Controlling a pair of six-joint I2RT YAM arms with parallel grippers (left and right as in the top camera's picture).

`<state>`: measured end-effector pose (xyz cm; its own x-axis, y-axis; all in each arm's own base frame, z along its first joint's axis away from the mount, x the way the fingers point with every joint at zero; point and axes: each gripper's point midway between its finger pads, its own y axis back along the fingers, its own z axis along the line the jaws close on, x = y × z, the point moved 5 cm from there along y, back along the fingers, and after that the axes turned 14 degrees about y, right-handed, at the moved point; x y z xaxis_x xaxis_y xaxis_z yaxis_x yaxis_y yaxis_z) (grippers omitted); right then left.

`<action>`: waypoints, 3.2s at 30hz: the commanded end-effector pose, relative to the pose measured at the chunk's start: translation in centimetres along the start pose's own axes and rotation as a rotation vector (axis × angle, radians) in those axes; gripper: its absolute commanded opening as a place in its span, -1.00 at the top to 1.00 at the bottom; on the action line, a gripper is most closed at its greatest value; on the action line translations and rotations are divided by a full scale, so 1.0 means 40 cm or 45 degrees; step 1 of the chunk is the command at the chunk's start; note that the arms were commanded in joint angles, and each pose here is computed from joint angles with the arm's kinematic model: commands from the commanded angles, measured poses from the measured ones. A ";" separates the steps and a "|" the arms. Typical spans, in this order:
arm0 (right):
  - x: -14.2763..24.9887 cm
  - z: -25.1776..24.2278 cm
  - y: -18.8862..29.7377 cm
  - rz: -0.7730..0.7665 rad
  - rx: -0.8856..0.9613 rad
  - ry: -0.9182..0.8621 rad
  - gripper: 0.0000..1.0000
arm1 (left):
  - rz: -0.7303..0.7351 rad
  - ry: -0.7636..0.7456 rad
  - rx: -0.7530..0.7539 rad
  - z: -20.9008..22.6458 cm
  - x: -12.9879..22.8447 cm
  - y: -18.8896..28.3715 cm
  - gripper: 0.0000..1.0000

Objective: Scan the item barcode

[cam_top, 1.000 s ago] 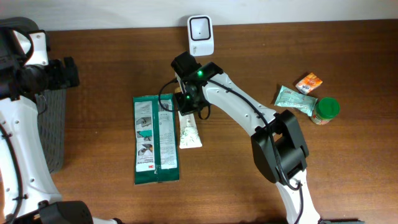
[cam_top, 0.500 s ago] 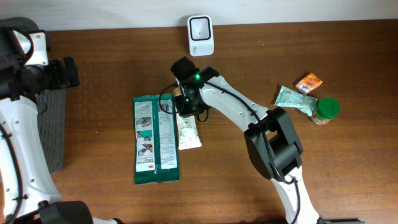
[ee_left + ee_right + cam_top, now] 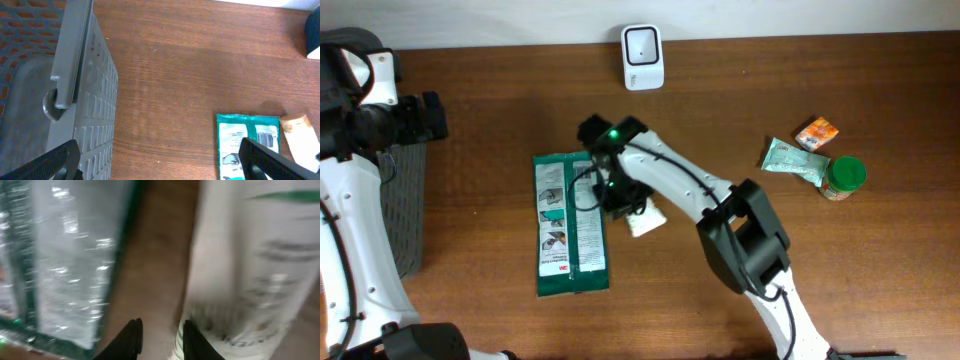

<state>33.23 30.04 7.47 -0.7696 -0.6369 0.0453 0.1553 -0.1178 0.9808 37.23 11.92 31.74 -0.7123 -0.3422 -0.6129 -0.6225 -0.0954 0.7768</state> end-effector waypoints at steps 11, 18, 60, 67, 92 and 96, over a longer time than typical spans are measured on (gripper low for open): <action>-0.064 -0.180 0.120 -0.147 0.433 0.647 -0.18 | -0.024 -0.017 0.001 -0.001 -0.007 0.016 -0.98; -0.039 -0.331 0.282 -0.394 0.123 -0.064 -0.01 | -0.024 -0.017 0.001 -0.001 -0.007 0.016 -0.98; 0.048 -0.420 0.029 -0.203 -0.198 -0.042 0.12 | -0.024 -0.017 0.001 -0.001 -0.007 0.016 -0.98; 0.005 -0.285 0.284 -0.055 0.368 0.287 -0.34 | -0.024 -0.017 0.001 -0.001 -0.007 0.016 -0.99; 0.025 -0.256 0.173 0.027 0.414 0.377 0.92 | -0.024 -0.017 0.001 -0.001 -0.007 0.016 -0.98; 0.017 -0.127 0.234 -0.255 -0.406 0.347 0.91 | -0.024 -0.017 0.001 -0.001 -0.007 0.016 -0.98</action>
<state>37.75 22.62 10.61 -0.5600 -0.8282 0.0195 0.1596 -0.0848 0.9835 37.23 11.92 31.74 -0.7123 -0.3422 -0.6129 -0.6225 -0.0954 0.7768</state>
